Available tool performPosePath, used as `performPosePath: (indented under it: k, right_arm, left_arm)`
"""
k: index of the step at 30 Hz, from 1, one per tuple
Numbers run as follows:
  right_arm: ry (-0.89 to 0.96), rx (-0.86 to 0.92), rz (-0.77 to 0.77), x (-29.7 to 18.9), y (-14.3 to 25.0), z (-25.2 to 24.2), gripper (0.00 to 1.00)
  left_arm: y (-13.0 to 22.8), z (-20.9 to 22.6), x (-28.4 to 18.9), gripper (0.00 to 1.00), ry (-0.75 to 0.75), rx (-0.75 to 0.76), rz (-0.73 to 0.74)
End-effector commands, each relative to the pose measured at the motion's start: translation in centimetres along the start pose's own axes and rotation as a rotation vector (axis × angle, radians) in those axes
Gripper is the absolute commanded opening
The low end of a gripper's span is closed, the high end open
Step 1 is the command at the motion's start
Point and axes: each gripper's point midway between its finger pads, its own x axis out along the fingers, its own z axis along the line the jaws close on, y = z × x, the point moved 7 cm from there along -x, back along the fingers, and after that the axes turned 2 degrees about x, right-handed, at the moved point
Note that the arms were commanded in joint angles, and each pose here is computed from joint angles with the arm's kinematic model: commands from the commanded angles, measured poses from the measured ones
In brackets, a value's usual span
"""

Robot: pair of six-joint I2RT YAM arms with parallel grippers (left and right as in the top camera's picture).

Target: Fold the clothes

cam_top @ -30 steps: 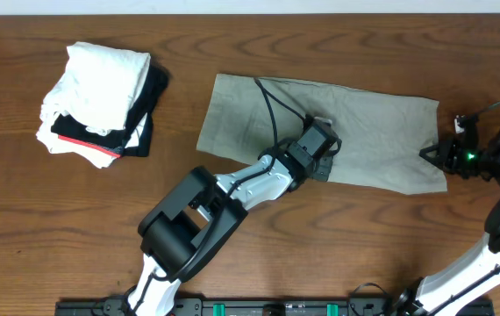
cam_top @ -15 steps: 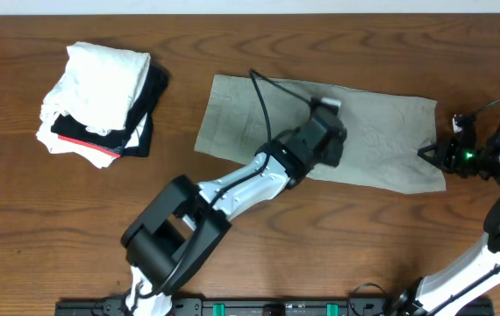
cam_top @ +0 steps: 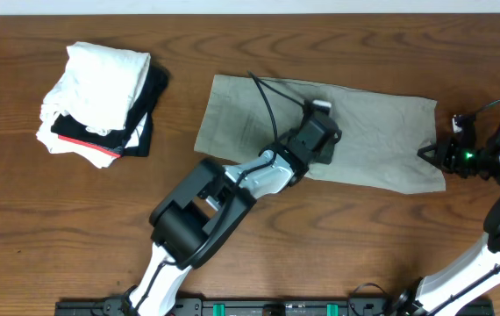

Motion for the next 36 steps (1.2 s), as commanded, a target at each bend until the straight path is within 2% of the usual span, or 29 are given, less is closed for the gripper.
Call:
performPosePath:
  k: [1, 4, 12, 17, 27, 32, 36]
  right_arm:
    - [0.002, -0.017, -0.003, -0.1, -0.3, 0.6, 0.01]
    - [0.002, -0.017, -0.003, -0.1, -0.3, 0.6, 0.01]
    - [0.002, -0.017, -0.003, -0.1, -0.3, 0.6, 0.01]
    - [0.002, -0.017, -0.003, -0.1, -0.3, 0.6, 0.01]
    - [0.002, -0.018, -0.006, -0.1, -0.3, 0.6, 0.01]
    - [0.002, -0.02, -0.007, -0.1, -0.4, 0.6, 0.01]
    - [0.003, -0.021, -0.009, -0.1, -0.4, 0.6, 0.01]
  left_arm:
    - [0.7, 0.8, 0.7, 0.06, -0.038, -0.01, 0.022]
    - [0.3, 0.7, 0.6, 0.06, -0.031, -0.01, 0.009]
    - [-6.8, -1.2, -2.7, 0.06, 0.058, -0.039, -0.207]
    - [-8.2, 0.2, -2.6, 0.06, 0.011, -0.065, -0.264]
    - [-6.9, 2.0, 1.0, 0.06, 0.02, -0.1, -0.285]
    - [-4.5, 1.9, 3.1, 0.06, 0.093, -0.131, -0.199]
    - [-3.1, 2.4, 4.3, 0.06, 0.082, -0.143, -0.163]
